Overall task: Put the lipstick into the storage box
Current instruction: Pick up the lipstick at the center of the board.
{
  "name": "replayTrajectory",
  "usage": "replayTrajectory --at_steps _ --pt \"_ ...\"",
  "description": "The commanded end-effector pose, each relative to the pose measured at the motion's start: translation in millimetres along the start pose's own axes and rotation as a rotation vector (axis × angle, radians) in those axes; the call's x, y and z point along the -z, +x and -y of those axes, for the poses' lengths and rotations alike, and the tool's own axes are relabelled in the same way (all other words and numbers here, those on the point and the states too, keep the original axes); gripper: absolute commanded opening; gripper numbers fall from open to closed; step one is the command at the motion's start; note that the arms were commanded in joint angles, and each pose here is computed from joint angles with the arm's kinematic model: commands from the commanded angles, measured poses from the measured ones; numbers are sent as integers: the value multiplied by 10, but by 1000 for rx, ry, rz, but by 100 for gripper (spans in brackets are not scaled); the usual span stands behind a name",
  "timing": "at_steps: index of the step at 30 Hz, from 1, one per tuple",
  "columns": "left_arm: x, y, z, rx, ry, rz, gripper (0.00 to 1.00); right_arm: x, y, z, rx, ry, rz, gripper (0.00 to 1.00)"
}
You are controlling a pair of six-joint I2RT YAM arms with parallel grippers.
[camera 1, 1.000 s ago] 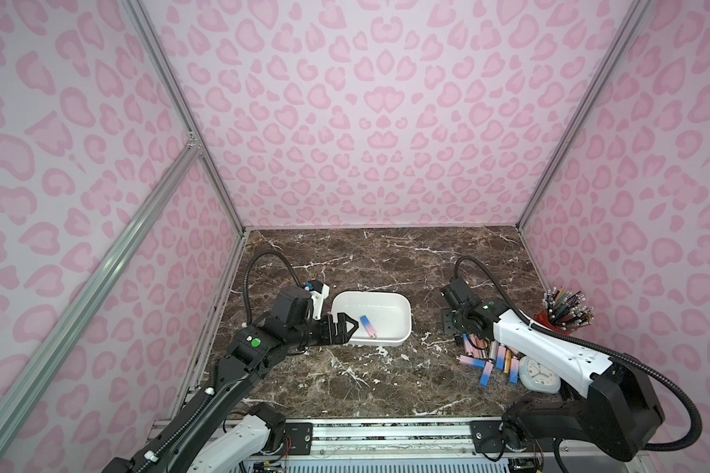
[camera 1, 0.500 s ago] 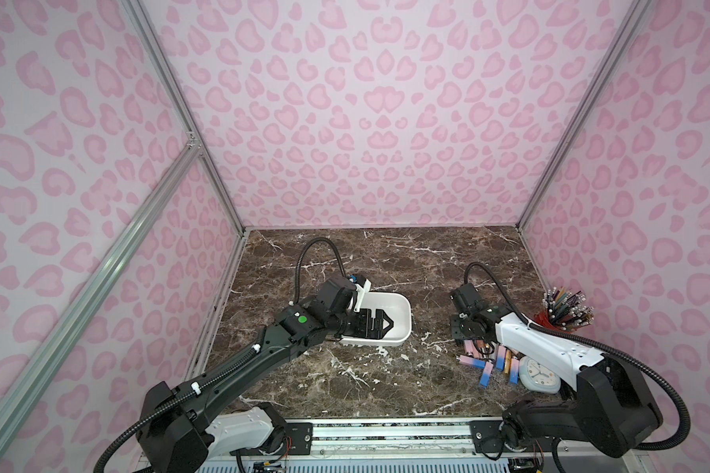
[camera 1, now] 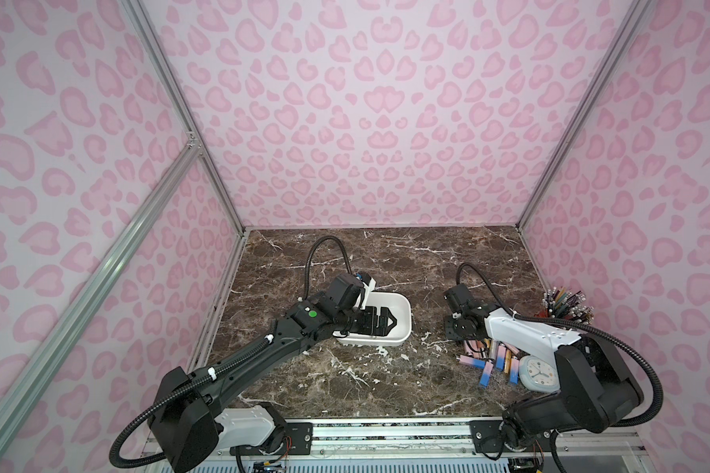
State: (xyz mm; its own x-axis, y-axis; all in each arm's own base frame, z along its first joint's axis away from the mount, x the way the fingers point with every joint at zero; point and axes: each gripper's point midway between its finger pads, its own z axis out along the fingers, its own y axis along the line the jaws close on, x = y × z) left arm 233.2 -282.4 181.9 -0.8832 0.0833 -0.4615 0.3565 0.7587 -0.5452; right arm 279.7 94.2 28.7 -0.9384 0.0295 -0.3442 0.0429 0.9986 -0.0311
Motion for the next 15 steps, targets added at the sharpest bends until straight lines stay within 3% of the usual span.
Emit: replayTrajectory --at_steps 1,15 --pt "5 -74 34 -21 8 25 98 -37 -6 -38 4 -15 -1 38" --pt "12 -27 -53 -18 -22 27 98 -144 72 -63 18 -2 -52 23"
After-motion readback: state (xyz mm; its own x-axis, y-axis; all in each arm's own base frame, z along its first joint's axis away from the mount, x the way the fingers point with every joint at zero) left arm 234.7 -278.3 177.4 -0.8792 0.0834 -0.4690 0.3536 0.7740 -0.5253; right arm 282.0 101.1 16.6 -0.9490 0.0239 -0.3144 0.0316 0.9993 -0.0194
